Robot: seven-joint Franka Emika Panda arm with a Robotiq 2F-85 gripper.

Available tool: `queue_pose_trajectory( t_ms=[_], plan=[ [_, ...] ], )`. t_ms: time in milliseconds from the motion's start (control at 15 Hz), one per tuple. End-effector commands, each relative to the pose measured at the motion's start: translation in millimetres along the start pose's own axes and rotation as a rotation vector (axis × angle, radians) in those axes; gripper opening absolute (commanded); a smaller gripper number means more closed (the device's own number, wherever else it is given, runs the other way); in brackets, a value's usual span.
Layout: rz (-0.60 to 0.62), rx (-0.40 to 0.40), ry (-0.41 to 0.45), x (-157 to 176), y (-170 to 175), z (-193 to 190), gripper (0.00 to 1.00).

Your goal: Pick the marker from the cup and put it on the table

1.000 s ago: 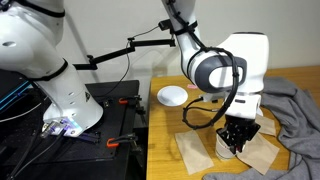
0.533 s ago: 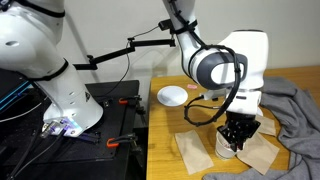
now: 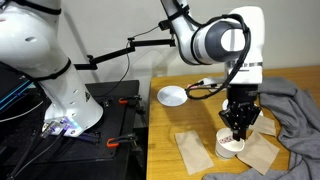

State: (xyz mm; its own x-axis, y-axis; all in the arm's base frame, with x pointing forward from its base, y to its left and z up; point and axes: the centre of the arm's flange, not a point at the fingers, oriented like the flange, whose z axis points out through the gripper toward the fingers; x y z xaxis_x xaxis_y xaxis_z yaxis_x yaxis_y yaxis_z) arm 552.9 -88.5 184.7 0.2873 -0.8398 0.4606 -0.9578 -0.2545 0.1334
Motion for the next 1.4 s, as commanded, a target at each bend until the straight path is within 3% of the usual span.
queue_pose_trajectory(
  t_ms=[0,200,533,800,1333],
  plan=[
    [-0.044,-0.021,0.049,5,15,-48,0.05],
    [-0.114,0.023,0.090,14,17,-73,0.05],
    [-0.321,0.195,0.103,18,7,-115,0.05],
    [-0.508,0.295,0.064,6,-6,-143,0.05],
    [-0.933,0.399,-0.078,-34,-38,-167,0.05]
  ],
)
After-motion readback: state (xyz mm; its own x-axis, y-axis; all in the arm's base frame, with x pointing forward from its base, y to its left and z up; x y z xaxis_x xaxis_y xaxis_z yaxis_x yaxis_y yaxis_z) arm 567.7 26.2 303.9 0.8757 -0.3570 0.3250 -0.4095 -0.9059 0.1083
